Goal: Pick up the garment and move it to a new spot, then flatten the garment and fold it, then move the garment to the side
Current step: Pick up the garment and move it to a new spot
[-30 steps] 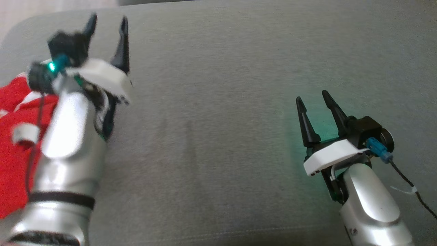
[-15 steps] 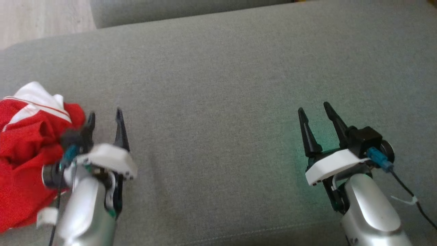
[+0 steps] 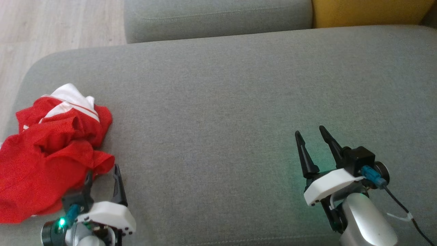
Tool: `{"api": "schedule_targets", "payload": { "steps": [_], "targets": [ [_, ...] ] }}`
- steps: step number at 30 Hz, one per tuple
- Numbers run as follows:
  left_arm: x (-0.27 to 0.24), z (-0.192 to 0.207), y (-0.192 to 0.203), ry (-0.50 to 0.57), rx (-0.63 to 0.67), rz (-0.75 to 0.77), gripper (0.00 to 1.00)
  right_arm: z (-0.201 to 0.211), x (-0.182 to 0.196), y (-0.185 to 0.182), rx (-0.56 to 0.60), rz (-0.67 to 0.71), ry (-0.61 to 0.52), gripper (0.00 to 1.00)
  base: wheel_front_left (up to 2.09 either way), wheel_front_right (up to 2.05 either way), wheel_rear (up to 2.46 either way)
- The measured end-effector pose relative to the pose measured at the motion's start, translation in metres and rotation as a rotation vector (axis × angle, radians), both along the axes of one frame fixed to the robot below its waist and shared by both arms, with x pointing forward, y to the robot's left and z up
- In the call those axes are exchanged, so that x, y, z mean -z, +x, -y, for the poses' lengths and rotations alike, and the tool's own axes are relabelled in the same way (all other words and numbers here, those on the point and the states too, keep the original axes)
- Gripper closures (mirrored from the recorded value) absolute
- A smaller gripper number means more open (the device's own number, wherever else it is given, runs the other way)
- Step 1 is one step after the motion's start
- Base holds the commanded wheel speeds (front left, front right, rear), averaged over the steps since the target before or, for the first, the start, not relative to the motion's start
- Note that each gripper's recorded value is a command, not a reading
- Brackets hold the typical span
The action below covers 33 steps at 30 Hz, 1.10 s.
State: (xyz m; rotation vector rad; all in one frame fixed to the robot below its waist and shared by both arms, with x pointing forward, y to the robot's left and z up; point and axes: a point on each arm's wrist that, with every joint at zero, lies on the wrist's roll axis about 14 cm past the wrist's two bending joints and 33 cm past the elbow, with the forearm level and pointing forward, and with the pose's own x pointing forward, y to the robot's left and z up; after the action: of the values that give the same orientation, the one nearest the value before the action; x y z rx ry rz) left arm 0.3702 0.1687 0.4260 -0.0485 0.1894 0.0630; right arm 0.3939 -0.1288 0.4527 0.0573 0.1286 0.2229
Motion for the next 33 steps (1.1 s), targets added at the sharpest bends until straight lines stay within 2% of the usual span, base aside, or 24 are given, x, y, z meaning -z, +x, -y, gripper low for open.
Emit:
{"api": "schedule_targets", "payload": {
  "steps": [11,17,33],
  "targets": [
    [-0.009,-0.008,-0.008,0.012,-0.024,0.03,0.0,-0.016,0.002,0.005,-0.046,-0.006,0.003,0.0,0.0,0.0,0.0],
    [-0.01,-0.025,-0.016,0.011,-0.083,0.031,0.0,-0.039,0.008,0.013,-0.107,-0.019,0.006,0.0,0.0,0.0,0.0],
    [-0.011,-0.122,-0.095,0.022,-0.446,0.018,0.0,-0.167,0.017,0.013,-0.473,-0.035,0.007,0.0,0.0,0.0,0.0]
  ]
}}
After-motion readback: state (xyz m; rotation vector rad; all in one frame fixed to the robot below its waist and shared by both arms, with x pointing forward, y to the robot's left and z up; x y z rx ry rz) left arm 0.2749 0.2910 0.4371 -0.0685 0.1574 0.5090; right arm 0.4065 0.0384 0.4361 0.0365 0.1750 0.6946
